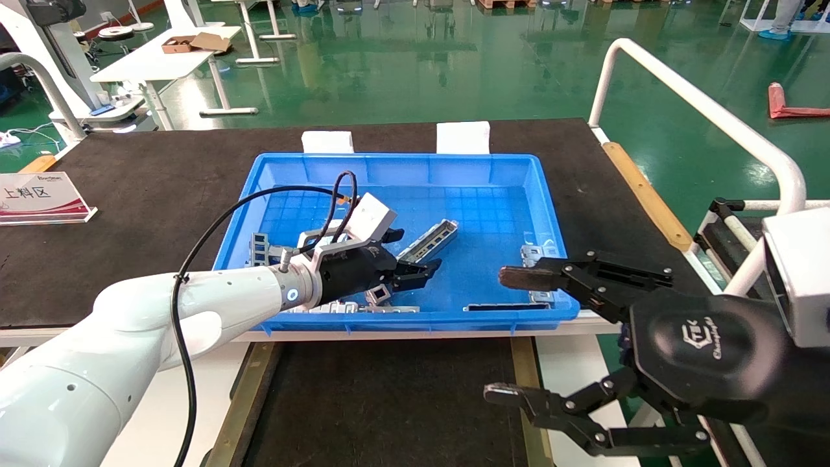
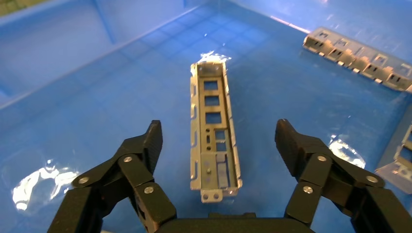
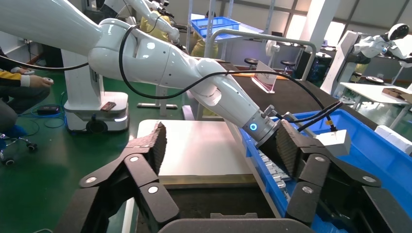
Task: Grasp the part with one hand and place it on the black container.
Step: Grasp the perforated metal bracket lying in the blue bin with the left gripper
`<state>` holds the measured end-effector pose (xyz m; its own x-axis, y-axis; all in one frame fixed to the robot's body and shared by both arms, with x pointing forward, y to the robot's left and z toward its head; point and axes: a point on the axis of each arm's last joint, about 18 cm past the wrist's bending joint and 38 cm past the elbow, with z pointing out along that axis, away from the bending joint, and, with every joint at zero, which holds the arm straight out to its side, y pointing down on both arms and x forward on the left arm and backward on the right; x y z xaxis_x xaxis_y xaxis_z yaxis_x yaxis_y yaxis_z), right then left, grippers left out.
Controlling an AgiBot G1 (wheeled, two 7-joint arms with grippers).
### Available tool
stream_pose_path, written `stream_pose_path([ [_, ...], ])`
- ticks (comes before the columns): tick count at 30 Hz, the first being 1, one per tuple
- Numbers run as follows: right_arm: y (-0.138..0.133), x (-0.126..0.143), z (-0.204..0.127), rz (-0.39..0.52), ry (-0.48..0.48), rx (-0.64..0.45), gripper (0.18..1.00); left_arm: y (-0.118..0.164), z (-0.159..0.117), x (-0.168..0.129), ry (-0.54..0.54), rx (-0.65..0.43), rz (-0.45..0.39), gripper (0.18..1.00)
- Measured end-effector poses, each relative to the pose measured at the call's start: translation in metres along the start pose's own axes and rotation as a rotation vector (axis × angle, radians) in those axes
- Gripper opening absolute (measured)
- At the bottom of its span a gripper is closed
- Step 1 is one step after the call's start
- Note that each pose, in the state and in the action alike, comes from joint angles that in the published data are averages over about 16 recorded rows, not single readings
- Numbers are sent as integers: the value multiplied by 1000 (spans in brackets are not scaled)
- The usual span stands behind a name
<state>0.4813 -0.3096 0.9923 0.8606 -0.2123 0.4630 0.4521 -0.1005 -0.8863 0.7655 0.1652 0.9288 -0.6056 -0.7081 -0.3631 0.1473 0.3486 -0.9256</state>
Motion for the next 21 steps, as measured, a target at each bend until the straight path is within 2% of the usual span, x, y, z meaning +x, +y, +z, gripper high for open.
stream_pose_path([
  [9, 0, 0, 0, 0, 0, 0, 739, 6, 2, 1, -9, -10, -13, 743],
  [21, 0, 0, 0, 0, 0, 0, 453, 8, 3, 5, -2, -8, -26, 475],
])
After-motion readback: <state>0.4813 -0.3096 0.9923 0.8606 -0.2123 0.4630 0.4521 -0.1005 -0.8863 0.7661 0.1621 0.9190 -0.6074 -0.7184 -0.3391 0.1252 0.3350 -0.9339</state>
